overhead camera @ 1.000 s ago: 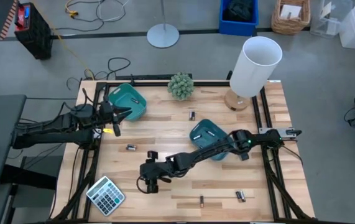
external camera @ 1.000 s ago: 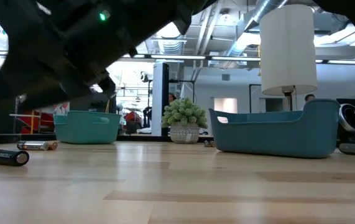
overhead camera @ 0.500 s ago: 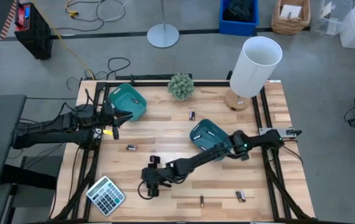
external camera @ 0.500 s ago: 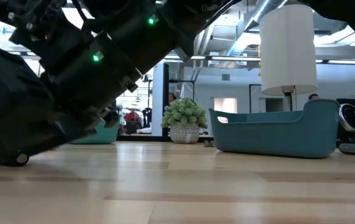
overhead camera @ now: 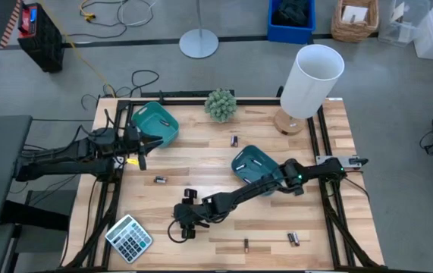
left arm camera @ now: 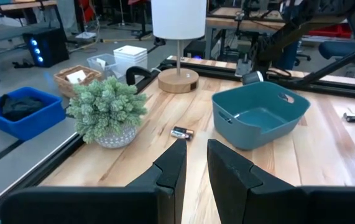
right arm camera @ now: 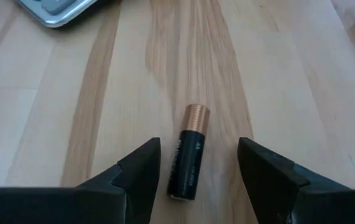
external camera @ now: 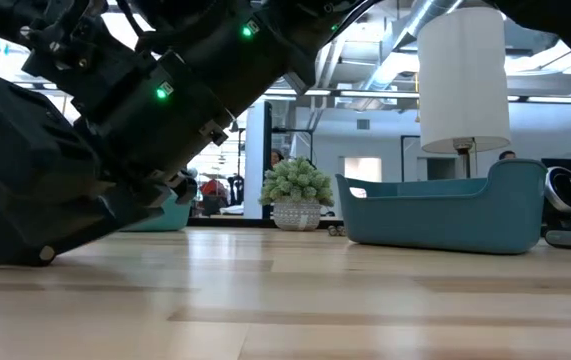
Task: Sort batteries
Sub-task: Put the black battery into the green bin
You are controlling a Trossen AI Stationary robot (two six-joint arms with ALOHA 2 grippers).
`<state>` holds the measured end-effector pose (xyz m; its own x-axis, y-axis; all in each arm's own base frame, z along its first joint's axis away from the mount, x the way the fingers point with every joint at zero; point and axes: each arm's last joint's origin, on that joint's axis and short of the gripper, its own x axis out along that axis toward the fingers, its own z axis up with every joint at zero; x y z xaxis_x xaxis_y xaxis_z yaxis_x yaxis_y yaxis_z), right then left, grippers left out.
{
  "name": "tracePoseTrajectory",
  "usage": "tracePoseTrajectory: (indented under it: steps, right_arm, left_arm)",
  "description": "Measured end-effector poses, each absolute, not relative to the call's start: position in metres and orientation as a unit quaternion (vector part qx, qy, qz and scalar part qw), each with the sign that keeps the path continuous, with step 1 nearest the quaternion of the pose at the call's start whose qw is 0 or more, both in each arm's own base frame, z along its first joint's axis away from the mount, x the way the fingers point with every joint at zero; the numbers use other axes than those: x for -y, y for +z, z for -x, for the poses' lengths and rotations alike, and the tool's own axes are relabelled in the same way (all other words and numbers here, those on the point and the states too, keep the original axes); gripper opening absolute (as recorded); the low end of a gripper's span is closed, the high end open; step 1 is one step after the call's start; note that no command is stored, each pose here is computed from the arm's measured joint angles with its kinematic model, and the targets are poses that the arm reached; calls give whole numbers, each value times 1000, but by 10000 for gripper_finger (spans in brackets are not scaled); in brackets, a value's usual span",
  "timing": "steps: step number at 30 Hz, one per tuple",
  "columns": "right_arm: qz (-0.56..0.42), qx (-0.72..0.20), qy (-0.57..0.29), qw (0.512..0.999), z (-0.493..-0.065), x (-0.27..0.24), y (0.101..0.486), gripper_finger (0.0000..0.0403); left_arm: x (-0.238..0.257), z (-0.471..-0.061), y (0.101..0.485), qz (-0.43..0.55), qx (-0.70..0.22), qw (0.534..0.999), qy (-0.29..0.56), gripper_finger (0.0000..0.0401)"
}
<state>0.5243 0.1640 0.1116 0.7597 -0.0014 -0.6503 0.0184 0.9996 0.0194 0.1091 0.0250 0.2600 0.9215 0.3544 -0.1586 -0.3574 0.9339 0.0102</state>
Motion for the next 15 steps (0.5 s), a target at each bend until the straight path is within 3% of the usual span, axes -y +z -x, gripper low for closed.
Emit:
tracePoseTrajectory:
  steps: [15]
  right_arm:
    - [-18, -345, -18, 938, -523, -168, 112, 234]
  left_arm:
    - [-25, -109, 258, 15, -89, 979, 182, 59]
